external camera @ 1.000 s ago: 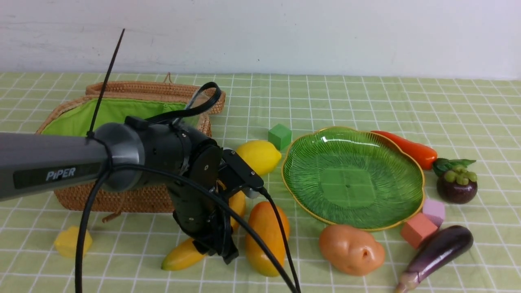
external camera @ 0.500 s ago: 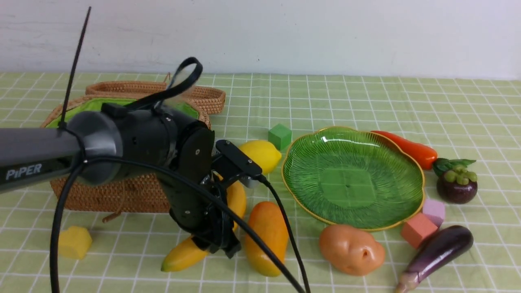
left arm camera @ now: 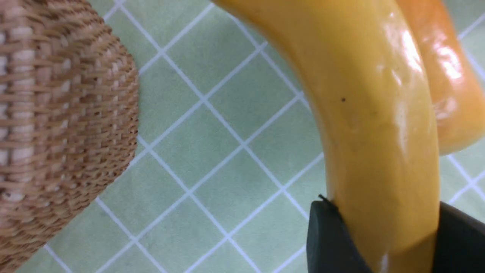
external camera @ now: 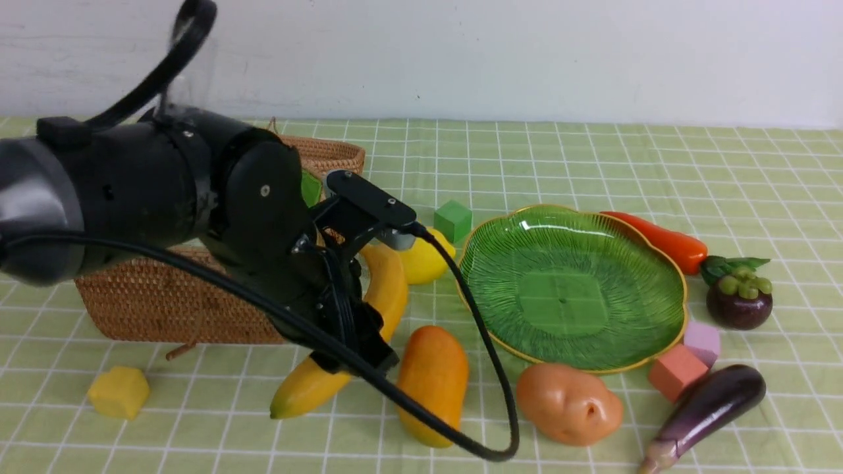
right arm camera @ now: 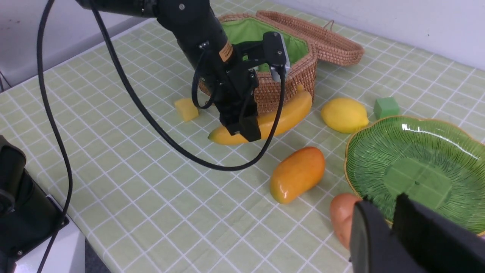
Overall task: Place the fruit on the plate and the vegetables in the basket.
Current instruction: Use the left arm to grab a banana and put it into the right plate
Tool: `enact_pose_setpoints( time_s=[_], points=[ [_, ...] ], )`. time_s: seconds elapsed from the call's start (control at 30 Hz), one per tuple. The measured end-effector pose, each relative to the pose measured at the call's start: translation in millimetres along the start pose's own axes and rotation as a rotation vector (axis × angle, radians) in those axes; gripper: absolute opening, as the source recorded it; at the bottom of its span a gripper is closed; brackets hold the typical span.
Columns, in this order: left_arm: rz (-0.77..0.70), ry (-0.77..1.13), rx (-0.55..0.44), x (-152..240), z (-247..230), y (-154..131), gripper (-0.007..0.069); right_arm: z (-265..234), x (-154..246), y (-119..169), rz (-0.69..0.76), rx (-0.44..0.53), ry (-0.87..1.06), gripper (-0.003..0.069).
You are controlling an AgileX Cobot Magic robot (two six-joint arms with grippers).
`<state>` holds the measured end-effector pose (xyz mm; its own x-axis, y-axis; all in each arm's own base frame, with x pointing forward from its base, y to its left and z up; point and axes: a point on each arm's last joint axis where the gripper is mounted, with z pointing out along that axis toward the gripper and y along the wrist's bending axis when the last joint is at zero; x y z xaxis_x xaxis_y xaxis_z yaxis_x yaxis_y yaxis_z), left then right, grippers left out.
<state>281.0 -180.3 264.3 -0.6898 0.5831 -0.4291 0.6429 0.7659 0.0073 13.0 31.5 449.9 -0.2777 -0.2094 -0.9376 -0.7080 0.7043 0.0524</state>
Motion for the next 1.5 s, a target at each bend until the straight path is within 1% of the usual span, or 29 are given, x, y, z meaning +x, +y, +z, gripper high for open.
enact_pose_setpoints(
  time_s=[0.1, 0.2, 0.3, 0.47, 0.6, 0.7, 0.77, 0.93, 1.03, 1.07, 1.17, 1.3, 1.5],
  points=[
    [-0.021, -0.02, 0.021, -1, -6, -2, 0.0301, 0, 0, 0, -0.002, 0.004, 0.001, 0.0109],
    [-0.042, -0.043, 0.051, -2, -11, -5, 0.0301, 0, -1, -3, -0.014, 0.029, -0.008, 0.0109],
    [-0.014, -0.09, 0.07, -12, -19, -12, 0.0301, 0, -3, -7, -0.008, 0.072, -0.038, 0.0109],
    [0.06, -0.215, 0.097, -36, -36, -36, 0.0301, -2, -7, -17, 0.03, 0.186, -0.083, 0.011],
    [0.116, -0.318, 0.128, -59, -42, -61, 0.0301, -4, -8, -27, 0.08, 0.299, -0.097, 0.011],
    [0.146, -0.343, 0.15, -76, -32, -78, 0.0301, -6, -7, -33, 0.111, 0.365, -0.104, 0.0113],
    [0.16, -0.351, 0.16, -84, -26, -85, 0.0301, -7, -7, -35, 0.123, 0.385, -0.104, 0.0114],
    [0.183, -0.359, 0.196, -112, 12, -103, 0.0301, -9, -5, -40, 0.145, 0.446, -0.093, 0.0118],
    [0.201, -0.368, 0.198, -128, 35, -108, 0.0301, -10, -6, -42, 0.15, 0.469, -0.099, 0.0118],
    [0.202, -0.369, 0.198, -129, 36, -108, 0.0301, -10, -6, -42, 0.15, 0.469, -0.099, 0.0118],
    [0.205, -0.389, 0.182, -145, 60, -106, 0.0301, -10, -6, -42, 0.153, 0.473, -0.101, 0.0121],
    [0.181, -0.396, 0.152, -160, 85, -92, 0.0301, -10, -6, -42, 0.155, 0.469, -0.1, 0.0125],
    [0.148, -0.359, 0.135, -159, 110, -78, 0.0306, -10, -5, -40, 0.166, 0.453, -0.097, 0.013]
  ],
)
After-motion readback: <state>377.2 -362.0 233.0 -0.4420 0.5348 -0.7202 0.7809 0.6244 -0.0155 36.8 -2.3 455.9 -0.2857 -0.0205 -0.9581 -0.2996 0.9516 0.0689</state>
